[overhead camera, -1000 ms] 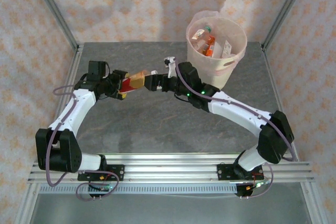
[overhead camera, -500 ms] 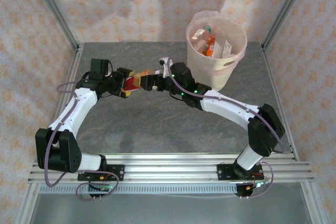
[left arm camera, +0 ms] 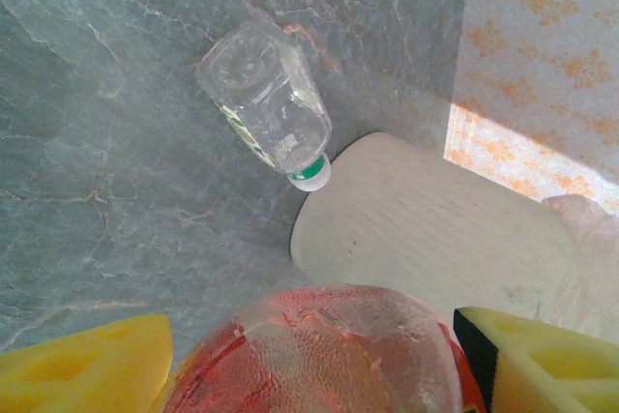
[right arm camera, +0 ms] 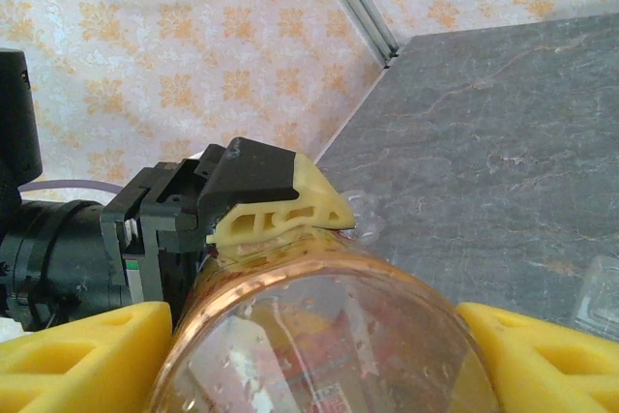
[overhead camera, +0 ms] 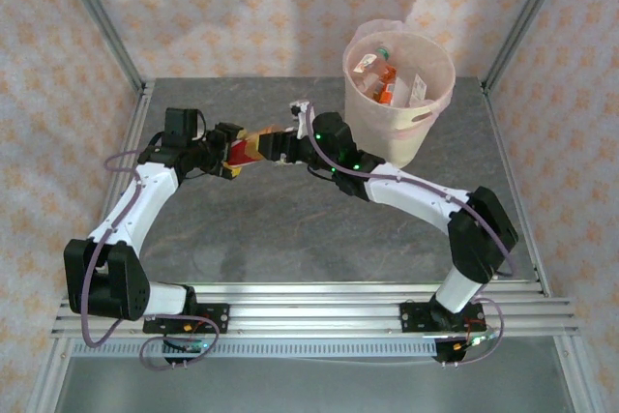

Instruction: Put the plastic bottles in the bin

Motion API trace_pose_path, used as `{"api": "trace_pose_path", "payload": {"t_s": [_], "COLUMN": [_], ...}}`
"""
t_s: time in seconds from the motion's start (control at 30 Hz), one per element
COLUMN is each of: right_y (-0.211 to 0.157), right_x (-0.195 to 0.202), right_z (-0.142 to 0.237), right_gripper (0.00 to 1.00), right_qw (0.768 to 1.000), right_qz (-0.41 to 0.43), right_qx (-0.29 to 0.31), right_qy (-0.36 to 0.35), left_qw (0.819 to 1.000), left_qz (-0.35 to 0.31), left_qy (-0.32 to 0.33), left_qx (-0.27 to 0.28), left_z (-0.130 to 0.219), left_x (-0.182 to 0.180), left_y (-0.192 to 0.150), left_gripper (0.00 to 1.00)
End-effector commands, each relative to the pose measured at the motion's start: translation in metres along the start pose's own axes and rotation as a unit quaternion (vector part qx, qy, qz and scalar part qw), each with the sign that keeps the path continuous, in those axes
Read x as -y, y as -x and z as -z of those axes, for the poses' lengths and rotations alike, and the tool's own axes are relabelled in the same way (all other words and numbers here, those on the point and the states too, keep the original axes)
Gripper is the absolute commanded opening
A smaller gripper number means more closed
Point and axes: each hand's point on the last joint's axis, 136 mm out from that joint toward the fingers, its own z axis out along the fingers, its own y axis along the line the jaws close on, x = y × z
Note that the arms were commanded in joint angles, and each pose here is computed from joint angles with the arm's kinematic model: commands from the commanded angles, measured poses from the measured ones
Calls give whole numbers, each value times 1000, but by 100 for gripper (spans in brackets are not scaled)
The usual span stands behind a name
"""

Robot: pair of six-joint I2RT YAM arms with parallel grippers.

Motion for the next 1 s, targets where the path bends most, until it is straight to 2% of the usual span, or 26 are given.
{"api": "trace_pose_path", "payload": {"t_s": [0.0, 0.1, 0.33, 0.4, 0.57, 0.7, 0.9, 0.97], "right_y": [16, 14, 11, 11, 14, 19, 26, 29], "right_x": [-21, -21, -20, -20, -24, -25, -23, -22], "right_z": [-4, -7, -13, -14, -10, -2, 12, 18], "right_gripper": [75, 79, 78, 71, 37, 23, 24, 23], "right_qw": [999, 999, 999, 999, 998, 998, 998, 998], "right_qz": [6, 5, 13, 14, 16, 21, 26, 24], "right_qx": [26, 21, 16, 15, 21, 32, 48, 52], "right_qy": [43, 46, 48, 49, 56, 49, 29, 19], "left_qw": [999, 998, 998, 998, 998, 998, 998, 998], "left_qz": [-25, -28, -29, -28, -28, -26, -26, -28], "left_qy": [-37, -41, -45, -46, -44, -41, -40, -42], "left_qx": [-26, -28, -30, -30, -32, -32, -30, -28], "left_z": [11, 14, 16, 17, 16, 14, 14, 15], "left_x": [20, 23, 24, 25, 25, 23, 23, 24], "left_y": [-18, -21, -23, -23, -23, -22, -22, -22], "left_gripper": [43, 43, 43, 43, 46, 51, 61, 71]}}
